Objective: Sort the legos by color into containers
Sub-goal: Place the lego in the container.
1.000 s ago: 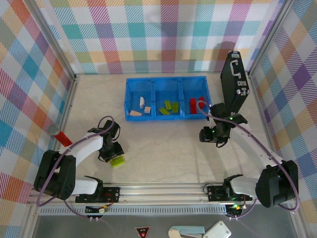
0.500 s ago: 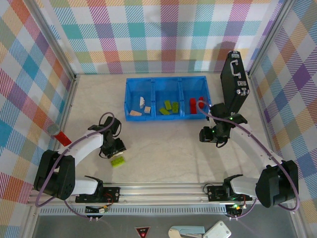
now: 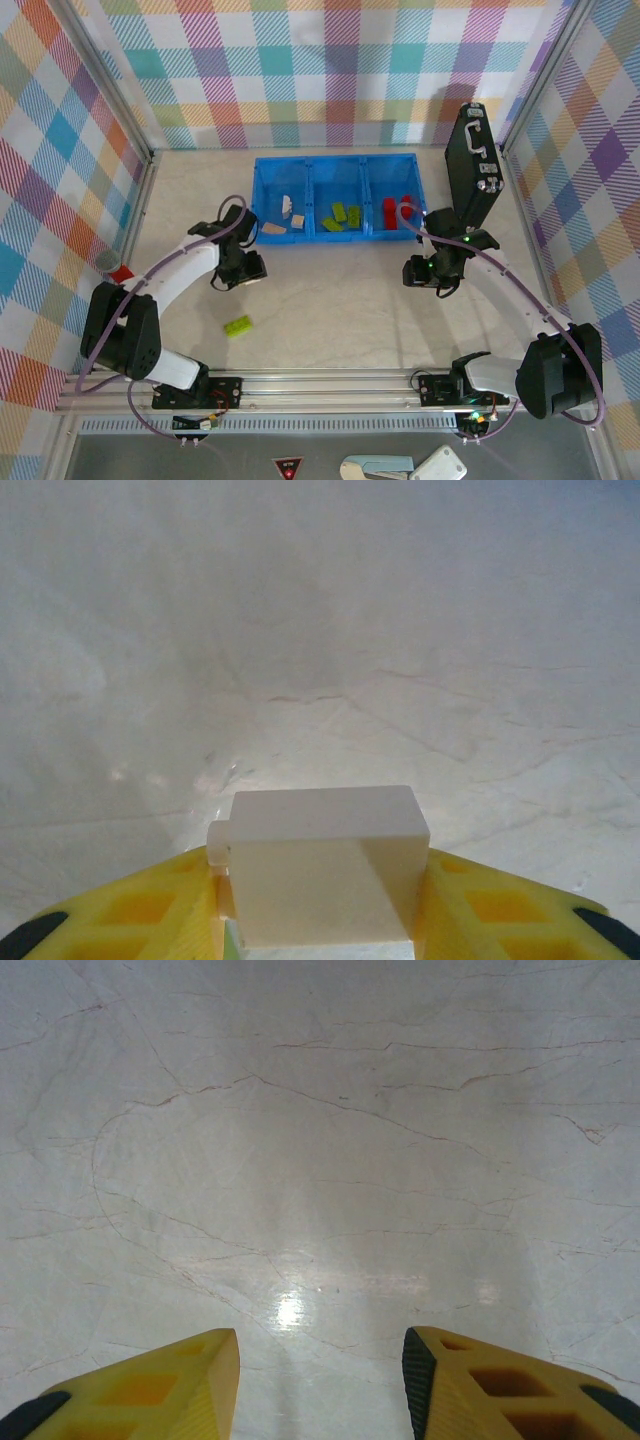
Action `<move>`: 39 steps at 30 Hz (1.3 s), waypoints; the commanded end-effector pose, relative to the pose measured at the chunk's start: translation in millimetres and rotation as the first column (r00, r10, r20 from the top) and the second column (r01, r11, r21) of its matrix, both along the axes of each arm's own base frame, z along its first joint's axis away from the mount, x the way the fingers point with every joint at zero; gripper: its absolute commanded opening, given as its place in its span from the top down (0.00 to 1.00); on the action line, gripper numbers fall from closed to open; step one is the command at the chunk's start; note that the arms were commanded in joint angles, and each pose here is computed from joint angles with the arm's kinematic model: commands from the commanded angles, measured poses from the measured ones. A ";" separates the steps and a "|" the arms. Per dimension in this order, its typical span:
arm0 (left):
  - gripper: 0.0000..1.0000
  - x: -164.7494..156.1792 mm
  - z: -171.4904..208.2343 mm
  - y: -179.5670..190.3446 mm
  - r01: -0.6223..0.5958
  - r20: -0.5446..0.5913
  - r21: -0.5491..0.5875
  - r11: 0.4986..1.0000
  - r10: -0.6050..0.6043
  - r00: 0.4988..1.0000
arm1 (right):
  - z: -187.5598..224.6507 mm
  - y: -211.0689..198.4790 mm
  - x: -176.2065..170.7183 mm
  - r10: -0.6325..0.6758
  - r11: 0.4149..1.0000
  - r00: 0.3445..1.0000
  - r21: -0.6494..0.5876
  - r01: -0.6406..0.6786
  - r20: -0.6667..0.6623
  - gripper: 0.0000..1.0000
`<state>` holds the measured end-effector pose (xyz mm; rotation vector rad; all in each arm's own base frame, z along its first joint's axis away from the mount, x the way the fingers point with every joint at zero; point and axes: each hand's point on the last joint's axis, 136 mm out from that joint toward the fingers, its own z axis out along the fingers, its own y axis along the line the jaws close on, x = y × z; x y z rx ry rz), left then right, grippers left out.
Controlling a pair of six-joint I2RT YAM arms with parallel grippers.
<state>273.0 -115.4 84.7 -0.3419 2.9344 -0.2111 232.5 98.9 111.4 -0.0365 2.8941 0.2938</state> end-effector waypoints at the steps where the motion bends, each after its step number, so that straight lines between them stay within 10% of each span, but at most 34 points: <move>1: 0.55 9.1 11.6 -0.6 0.123 0.000 0.080 0.989 -0.123 0.992 | 0.0 0.3 -1.7 -0.007 1.000 1.000 0.000 0.007 0.005 0.52; 18: 0.57 114.8 58.9 -32.4 0.231 0.078 0.176 0.957 -0.248 0.966 | 0.1 -2.1 -1.4 -0.014 1.000 1.000 -0.011 0.014 0.011 0.51; 39: 0.56 208.1 26.1 -34.6 0.226 0.104 0.375 0.899 -0.283 0.954 | 0.3 -3.5 -0.8 -0.020 1.000 1.000 -0.018 0.020 0.015 0.51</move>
